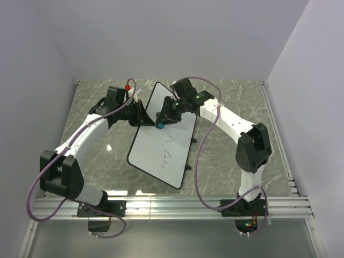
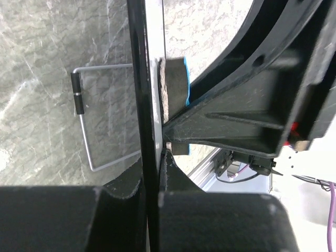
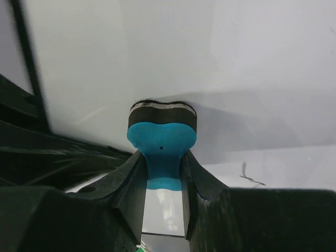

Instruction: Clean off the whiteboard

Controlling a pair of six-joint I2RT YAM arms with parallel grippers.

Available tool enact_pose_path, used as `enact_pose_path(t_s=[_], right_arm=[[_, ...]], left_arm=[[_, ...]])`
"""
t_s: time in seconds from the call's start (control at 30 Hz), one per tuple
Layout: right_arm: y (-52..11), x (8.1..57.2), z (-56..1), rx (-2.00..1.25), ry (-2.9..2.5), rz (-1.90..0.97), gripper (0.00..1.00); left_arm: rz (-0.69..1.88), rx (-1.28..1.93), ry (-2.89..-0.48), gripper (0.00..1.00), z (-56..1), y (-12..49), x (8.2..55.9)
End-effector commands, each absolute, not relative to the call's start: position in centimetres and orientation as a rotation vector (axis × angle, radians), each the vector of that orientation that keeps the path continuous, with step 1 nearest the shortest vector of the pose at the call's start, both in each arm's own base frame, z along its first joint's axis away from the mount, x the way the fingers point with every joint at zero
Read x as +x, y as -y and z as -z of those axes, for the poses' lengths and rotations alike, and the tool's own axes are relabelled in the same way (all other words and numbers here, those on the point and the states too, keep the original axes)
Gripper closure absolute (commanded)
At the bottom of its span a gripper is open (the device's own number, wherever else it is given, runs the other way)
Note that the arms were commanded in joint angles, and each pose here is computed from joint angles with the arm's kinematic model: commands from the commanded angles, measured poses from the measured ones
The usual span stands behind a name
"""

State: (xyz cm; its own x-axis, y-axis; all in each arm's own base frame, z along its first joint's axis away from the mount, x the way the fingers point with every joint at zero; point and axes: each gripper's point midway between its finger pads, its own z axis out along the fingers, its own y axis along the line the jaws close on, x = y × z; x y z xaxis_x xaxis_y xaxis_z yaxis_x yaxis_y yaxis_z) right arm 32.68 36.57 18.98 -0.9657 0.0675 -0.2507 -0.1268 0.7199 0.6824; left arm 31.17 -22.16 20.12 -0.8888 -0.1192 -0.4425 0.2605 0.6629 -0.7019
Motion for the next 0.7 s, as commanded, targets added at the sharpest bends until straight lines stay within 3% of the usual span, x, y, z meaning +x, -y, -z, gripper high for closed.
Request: enact_pose_path(t_s=[0.0, 0.27, 0.5, 0.67], right_arm=[[-35.3, 31.0, -13.7, -0.042, -2.761, -0.936, 1.0], [-28.2, 26.8, -6.4, 0.005, -2.895, -0.564, 1.0], [-25.4, 25.4, -5.1, 0.058, -2.94, -0.399, 1.0], [-27.4, 25.7, -6.3, 0.019, -2.894, -0.49, 1.0]], left_arm=[[1.057, 0.499, -2.343, 1.0, -18.1, 24.8, 29.6], [1.017, 0.456, -2.351, 1.0, -18.2, 24.9, 31.1], [1.04, 0.433, -2.343, 1.0, -18.3, 25.2, 31.4], [1.042, 0.426, -2.347, 1.0, -18.3, 25.3, 31.5]])
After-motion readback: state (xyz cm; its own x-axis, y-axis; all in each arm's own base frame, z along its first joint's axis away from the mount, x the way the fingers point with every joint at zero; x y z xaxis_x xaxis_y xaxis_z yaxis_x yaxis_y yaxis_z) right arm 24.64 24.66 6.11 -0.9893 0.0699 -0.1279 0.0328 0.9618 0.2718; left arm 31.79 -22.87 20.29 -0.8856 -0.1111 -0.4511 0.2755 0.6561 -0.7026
